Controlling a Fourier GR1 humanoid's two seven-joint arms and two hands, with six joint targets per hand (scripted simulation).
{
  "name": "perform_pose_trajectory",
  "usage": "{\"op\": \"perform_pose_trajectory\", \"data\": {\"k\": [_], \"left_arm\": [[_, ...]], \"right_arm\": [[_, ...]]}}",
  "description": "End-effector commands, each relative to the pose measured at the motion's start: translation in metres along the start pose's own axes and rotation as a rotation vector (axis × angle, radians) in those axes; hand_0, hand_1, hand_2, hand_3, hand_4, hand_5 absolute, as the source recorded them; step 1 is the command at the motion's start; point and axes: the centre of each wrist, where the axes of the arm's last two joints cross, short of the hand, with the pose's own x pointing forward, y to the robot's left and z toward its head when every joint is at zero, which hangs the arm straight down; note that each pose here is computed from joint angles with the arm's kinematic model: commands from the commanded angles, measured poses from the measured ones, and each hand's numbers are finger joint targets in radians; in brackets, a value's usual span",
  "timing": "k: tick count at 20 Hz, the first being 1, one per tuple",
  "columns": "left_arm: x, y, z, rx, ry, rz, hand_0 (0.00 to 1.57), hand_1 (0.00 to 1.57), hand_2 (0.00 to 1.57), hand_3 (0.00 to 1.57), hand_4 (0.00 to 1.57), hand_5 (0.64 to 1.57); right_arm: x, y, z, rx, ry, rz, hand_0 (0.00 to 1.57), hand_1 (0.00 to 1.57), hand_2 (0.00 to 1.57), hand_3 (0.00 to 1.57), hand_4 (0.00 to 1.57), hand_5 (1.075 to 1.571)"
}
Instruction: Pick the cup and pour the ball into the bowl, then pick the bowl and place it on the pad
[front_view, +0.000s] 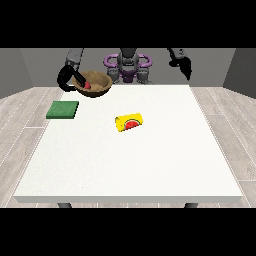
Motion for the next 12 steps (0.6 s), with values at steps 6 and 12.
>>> {"op": "perform_pose_trajectory", "data": {"k": [6, 12], "left_arm": [[-0.007, 0.01, 0.006, 0.037, -0.042, 0.006, 0.0, 0.0, 0.0, 0.0, 1.05, 1.435], [0.05, 0.081, -0.013, 0.05, -0.15, 0.028, 0.0, 0.0, 0.0, 0.0, 1.31, 1.525]], "right_arm": [[0.022, -0.067, -0.007, -0.012, -0.045, -0.031, 1.57, 1.57, 1.57, 0.75, 0.79, 1.57], [-0.037, -0.156, -0.008, -0.127, -0.095, -0.032, 1.57, 1.57, 1.57, 0.0, 0.91, 1.571]]}}
